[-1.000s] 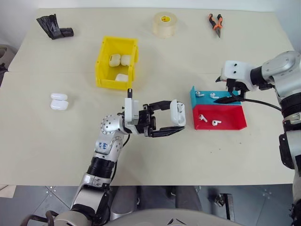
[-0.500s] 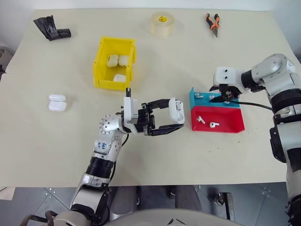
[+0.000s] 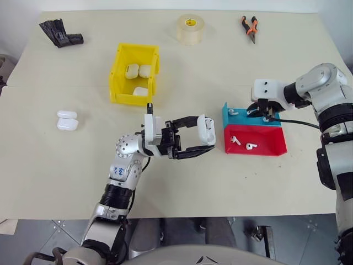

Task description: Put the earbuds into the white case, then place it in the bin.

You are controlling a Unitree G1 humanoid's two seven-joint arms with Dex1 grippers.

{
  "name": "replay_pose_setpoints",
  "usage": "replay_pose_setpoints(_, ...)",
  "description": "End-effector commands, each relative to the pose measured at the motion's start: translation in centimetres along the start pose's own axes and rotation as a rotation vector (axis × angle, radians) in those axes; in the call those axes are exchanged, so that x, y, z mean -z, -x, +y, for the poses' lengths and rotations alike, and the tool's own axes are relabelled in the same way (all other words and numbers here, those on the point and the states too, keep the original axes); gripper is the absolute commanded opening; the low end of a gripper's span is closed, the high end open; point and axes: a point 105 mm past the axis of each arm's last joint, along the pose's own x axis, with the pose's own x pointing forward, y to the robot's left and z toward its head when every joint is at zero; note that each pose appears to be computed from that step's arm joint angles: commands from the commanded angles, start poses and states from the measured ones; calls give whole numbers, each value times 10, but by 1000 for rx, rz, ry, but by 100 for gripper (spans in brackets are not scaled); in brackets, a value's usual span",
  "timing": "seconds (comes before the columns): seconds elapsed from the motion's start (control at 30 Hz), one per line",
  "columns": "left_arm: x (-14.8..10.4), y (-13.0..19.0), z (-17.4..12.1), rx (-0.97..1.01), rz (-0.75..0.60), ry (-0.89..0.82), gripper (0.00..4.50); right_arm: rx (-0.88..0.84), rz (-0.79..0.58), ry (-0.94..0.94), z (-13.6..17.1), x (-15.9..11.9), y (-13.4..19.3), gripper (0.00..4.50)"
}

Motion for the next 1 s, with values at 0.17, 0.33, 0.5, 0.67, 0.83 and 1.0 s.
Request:
replay_pose_setpoints(0.17, -10, -6, -2, 21, -29, -35, 281, -20, 20, -22, 4, 7, -1, 85)
replay_pose_setpoints(0.33, -10, -6, -2, 22, -30, -34, 281, -3, 18, -21, 4, 9, -1, 85)
replay_pose_setpoints(0.5, -10, -6, -2, 22, -28, -34, 281, 4, 9, 41, 2, 5, 3, 85)
replay_pose_setpoints(0.67, -10, -7, -2, 23, -29, -33, 281, 6, -19, 56, -1, -1, 10, 85)
replay_pose_setpoints(0.83, -11, -7, -2, 17, -33, -33, 281, 59, -166, -18, -13, -20, 29, 85)
replay_pose_setpoints(1.0, -11, -6, -1, 14, -38, -26, 281, 65, -294, -98, -14, -26, 46, 85)
